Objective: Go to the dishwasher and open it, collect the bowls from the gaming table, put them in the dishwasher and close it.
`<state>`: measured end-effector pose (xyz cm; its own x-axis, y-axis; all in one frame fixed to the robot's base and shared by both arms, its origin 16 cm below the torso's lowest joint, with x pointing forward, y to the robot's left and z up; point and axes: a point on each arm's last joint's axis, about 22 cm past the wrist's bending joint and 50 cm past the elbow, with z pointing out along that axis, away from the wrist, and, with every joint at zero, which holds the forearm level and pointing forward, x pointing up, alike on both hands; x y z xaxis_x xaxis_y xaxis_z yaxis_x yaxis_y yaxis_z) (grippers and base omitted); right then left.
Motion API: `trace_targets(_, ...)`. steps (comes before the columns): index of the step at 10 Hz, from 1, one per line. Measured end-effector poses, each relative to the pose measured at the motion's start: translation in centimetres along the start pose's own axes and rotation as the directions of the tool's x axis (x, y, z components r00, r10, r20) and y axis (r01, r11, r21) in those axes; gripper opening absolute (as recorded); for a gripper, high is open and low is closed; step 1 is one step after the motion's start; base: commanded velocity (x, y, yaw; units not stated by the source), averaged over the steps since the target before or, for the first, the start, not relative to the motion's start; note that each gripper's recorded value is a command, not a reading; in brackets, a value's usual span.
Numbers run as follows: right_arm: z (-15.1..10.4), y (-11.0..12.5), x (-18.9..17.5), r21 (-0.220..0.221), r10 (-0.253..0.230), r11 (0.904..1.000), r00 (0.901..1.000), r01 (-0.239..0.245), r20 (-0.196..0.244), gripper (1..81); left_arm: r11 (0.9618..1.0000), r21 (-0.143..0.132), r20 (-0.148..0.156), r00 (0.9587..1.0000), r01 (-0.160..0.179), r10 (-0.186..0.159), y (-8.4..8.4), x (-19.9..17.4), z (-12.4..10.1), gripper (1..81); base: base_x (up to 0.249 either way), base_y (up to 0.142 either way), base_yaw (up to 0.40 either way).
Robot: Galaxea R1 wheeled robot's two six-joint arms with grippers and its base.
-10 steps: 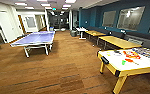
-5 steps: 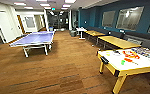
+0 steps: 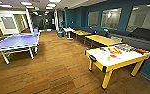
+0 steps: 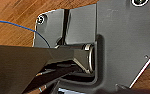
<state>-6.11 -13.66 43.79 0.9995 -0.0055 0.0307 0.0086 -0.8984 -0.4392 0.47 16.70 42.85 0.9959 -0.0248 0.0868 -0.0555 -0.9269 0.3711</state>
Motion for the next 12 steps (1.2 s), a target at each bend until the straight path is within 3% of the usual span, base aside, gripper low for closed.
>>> trace_targets(12,0.10,-0.24,-0.06,0.002,-0.001,1.0000,1.0000,0.001,0.001,81.1,1.0000,0.001,0.008,1.0000,0.003,-0.003,-0.10,-0.74,-0.10,81.1,0.000,0.000,-0.399)
